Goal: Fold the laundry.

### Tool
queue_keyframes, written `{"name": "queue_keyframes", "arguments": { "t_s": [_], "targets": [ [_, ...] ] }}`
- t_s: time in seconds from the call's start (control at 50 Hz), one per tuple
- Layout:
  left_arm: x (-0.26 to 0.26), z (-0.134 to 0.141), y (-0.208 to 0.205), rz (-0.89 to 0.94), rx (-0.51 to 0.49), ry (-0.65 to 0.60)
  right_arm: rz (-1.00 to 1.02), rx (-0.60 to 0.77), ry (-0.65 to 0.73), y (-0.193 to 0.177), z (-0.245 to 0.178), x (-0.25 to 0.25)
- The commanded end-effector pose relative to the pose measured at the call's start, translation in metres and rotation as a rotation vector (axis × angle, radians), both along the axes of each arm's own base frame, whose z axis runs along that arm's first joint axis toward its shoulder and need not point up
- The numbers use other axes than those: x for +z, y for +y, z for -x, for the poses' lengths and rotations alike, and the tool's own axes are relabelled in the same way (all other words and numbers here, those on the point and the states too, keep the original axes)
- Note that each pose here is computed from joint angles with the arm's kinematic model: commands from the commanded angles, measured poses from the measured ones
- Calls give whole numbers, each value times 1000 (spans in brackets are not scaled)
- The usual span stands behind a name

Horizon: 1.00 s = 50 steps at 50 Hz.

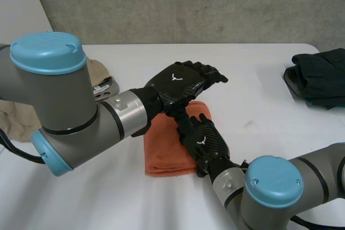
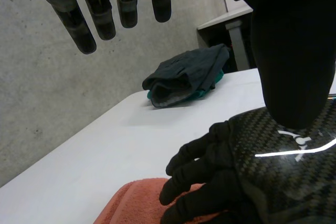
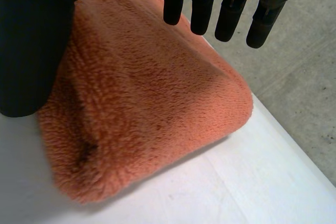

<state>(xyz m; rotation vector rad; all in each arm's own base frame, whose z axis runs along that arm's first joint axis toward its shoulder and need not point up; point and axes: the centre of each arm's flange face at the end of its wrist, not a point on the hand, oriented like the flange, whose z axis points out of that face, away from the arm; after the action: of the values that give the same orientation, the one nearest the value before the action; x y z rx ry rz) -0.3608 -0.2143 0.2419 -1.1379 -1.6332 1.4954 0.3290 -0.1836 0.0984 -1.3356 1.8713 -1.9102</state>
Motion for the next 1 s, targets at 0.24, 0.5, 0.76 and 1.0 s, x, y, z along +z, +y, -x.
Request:
{"name": "queue_keyframes", "arguments": {
  "t_s": [0.24,0.5,0.76,1.0],
  "targets": [
    [6,-6,-10,19,48,7,63,22,-82,-23,-20,20],
    [44,-23,-27,121,149,75,358,-128,-307,-133,-1,136],
    [53,-21,-21,135,137,103,598,-362,-575,-277,178,222],
    [35,-2,-9,115,81,94,405,-308,-489,-346,301,53]
  ]
}}
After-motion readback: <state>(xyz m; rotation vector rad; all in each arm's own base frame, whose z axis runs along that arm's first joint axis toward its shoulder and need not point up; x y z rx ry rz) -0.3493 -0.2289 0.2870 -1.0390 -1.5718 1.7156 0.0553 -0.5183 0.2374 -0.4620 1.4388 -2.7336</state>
